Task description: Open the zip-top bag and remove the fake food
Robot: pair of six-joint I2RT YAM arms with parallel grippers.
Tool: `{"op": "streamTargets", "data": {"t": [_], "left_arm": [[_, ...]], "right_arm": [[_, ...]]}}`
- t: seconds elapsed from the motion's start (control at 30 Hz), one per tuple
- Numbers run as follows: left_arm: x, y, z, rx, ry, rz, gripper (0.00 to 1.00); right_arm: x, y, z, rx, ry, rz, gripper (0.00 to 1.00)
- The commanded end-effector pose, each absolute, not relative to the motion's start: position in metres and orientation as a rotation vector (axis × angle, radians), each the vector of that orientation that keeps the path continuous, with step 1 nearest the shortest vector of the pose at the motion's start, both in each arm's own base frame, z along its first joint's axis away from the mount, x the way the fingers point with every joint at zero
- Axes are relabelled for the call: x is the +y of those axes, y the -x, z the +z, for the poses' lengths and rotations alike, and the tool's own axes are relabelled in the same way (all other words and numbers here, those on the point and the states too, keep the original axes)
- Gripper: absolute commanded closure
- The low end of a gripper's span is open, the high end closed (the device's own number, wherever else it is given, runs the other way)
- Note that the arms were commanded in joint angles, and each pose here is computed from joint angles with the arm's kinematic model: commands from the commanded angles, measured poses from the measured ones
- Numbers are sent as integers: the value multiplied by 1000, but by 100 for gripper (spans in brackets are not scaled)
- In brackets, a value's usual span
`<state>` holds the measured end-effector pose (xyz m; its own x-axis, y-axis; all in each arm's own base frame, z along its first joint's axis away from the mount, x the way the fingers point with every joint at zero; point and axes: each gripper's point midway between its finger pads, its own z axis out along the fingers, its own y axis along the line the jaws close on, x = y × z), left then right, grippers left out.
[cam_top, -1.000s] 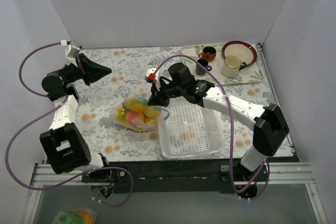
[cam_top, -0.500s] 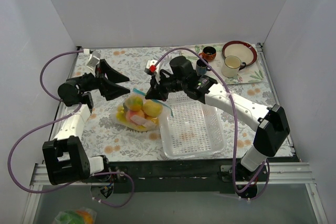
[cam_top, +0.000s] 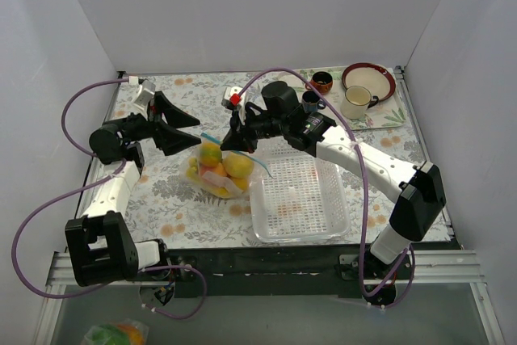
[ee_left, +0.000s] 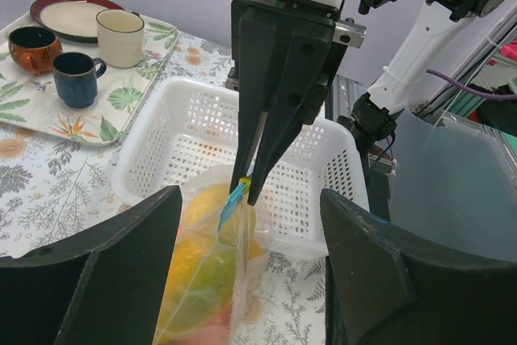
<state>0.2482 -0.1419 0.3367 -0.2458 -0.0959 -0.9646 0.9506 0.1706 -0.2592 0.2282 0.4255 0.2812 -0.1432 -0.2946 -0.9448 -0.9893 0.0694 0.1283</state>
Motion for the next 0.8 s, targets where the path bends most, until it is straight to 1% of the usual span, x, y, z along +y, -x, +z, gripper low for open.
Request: {"op": "streamTargets", "data": {"t": [0.0,0.37,0.43,0.47,0.5,0.53,0.6,0.67,0.7,0.73,0.77], "left_arm": [[-132,-221,300,1284,-1386,-940,32],[-137,-221,296,1272,-1401,-968,35],[-140,-220,298,1259,-1412,-970,45],[-141,-219,299,1257,-1417,-972,53],[-142,-219,299,1253,-1420,-972,67],[-142,-220,299,1252,-1422,-973,73],[-143,-221,300,1249,-1423,-976,83],[-143,-222,299,1253,-1422,-979,84],[-143,-222,299,1255,-1421,-981,88],[-142,-222,298,1256,-1422,-981,98],[-143,-222,297,1259,-1419,-985,100]], "right_arm": [[432,-228,324,1446,1302,1148,99],[444,-229,342,1411,1315,1190,99],[445,-230,341,1413,1314,1192,99],[446,-230,339,1419,1315,1194,99],[446,-230,339,1417,1315,1194,99],[447,-230,338,1420,1318,1195,99],[447,-232,336,1426,1318,1194,99],[447,-232,335,1425,1319,1189,99],[447,-233,335,1425,1319,1182,99],[447,-234,335,1426,1317,1176,99],[445,-233,334,1427,1317,1170,99]]}}
